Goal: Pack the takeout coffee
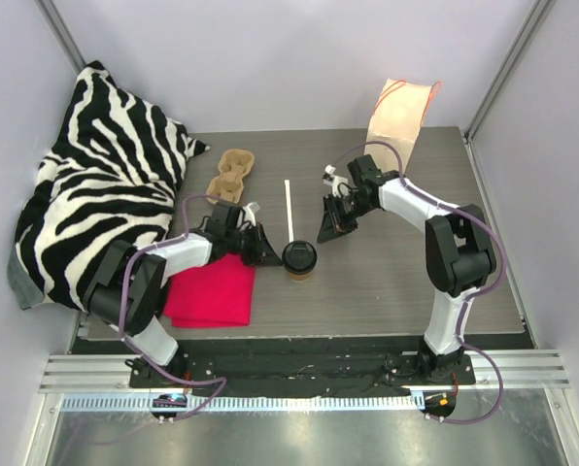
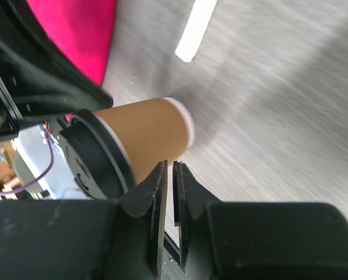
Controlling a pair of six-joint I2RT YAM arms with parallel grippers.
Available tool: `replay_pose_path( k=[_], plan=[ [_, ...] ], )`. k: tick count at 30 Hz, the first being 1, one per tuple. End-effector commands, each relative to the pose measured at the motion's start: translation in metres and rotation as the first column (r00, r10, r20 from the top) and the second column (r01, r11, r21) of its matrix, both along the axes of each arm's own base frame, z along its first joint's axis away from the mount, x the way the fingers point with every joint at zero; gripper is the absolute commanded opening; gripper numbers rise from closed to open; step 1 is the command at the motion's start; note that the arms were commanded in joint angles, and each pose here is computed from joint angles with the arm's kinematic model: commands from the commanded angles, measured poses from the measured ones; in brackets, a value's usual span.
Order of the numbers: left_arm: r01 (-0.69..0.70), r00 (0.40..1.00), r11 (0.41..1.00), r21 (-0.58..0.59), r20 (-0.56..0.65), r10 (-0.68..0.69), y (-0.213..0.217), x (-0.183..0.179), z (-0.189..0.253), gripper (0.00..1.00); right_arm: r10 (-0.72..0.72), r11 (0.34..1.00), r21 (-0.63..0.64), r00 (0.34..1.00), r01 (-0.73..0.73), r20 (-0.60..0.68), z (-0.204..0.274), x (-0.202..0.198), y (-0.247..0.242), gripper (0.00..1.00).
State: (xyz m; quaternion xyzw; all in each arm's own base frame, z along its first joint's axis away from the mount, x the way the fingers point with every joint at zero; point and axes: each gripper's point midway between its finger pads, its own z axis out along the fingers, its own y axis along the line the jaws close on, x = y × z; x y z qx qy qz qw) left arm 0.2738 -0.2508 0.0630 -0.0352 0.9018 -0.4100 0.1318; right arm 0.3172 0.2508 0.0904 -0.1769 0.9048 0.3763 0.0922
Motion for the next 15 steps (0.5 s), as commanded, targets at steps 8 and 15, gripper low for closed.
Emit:
replay_pose_path(
  k=[8,15],
  plan=[
    [0.030,1.000,0.987,-0.157,0.009,-0.029,-0.054,-0.006,0.004,0.07,-0.096,0.995,-0.037,0.995,0.097,0.027,0.025,0.006,-0.056,0.18],
    [0.068,0.998,0.974,-0.218,0.022,-0.065,-0.093,-0.018,0.007,0.07,-0.136,0.987,-0.083,0.991,0.137,0.012,0.032,0.002,-0.099,0.18]
  ],
)
